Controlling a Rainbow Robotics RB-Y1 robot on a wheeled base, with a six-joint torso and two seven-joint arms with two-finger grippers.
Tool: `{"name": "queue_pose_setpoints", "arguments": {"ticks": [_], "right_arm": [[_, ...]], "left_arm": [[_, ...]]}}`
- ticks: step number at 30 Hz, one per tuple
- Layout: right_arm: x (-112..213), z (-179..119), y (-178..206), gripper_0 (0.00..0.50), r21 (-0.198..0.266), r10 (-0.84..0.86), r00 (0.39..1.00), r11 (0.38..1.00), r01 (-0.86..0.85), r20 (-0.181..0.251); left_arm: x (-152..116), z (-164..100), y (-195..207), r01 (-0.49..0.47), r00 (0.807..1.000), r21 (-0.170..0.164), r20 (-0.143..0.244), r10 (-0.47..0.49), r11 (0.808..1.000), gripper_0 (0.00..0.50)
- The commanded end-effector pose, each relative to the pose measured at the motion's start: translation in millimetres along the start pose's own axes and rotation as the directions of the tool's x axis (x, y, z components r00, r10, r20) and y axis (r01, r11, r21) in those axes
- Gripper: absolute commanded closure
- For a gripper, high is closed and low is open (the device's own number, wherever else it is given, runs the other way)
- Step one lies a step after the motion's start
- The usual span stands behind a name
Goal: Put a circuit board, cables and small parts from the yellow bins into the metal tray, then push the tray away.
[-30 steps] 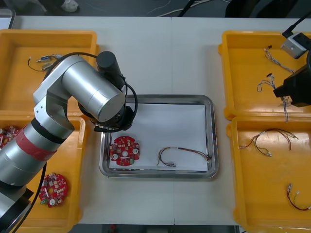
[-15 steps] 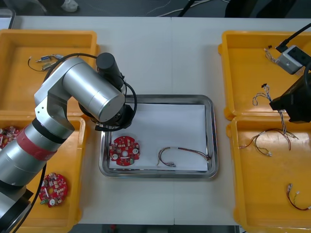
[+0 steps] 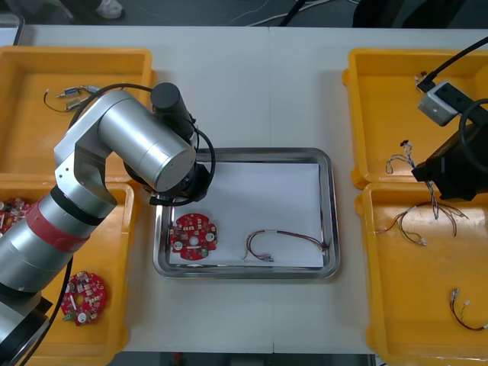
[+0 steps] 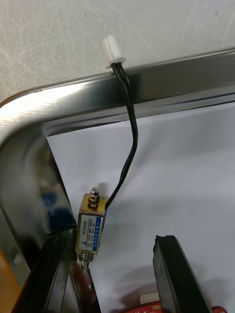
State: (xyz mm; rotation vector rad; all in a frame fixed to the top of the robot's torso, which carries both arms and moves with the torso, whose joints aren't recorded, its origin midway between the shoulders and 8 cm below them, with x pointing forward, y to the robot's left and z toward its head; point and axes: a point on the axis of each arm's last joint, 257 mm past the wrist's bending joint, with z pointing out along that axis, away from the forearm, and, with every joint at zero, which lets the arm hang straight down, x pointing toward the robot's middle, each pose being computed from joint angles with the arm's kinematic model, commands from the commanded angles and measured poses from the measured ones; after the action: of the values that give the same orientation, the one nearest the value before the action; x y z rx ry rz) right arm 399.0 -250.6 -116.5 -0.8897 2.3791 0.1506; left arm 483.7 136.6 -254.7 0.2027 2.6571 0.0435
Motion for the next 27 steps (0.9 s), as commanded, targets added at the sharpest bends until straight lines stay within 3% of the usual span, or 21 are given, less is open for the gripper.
{"name": "queue_pose_setpoints", "arguments": {"ticks": [1,12,23,27], "right_arm": [[5,-1,3,0.500,0.040,-0.001,1.000,0.999,0.002,-0.027],[4,0,7,0.500,0.043,-0.014,0.999,0.999,0.015,-0.029],[4,0,7,0.500,0.041,-0.013,0.999,0.999,0.015,-0.030],[4,0,7,0.500,0.041,-0.013,0.999,0.999,0.015,-0.030]], "left_arm": [[4,0,-21,0.009,1.000,0.034,0.001,-0.009,0.999,0.000],[0,-11,-32,0.020,1.000,0.068,0.017,-0.022,0.997,0.000],[-25,-56,-32,0.050,0.998,0.113,0.038,-0.054,0.992,0.000],[-33,-73,-20,0.063,0.997,0.110,0.032,-0.066,0.992,0.000]]}}
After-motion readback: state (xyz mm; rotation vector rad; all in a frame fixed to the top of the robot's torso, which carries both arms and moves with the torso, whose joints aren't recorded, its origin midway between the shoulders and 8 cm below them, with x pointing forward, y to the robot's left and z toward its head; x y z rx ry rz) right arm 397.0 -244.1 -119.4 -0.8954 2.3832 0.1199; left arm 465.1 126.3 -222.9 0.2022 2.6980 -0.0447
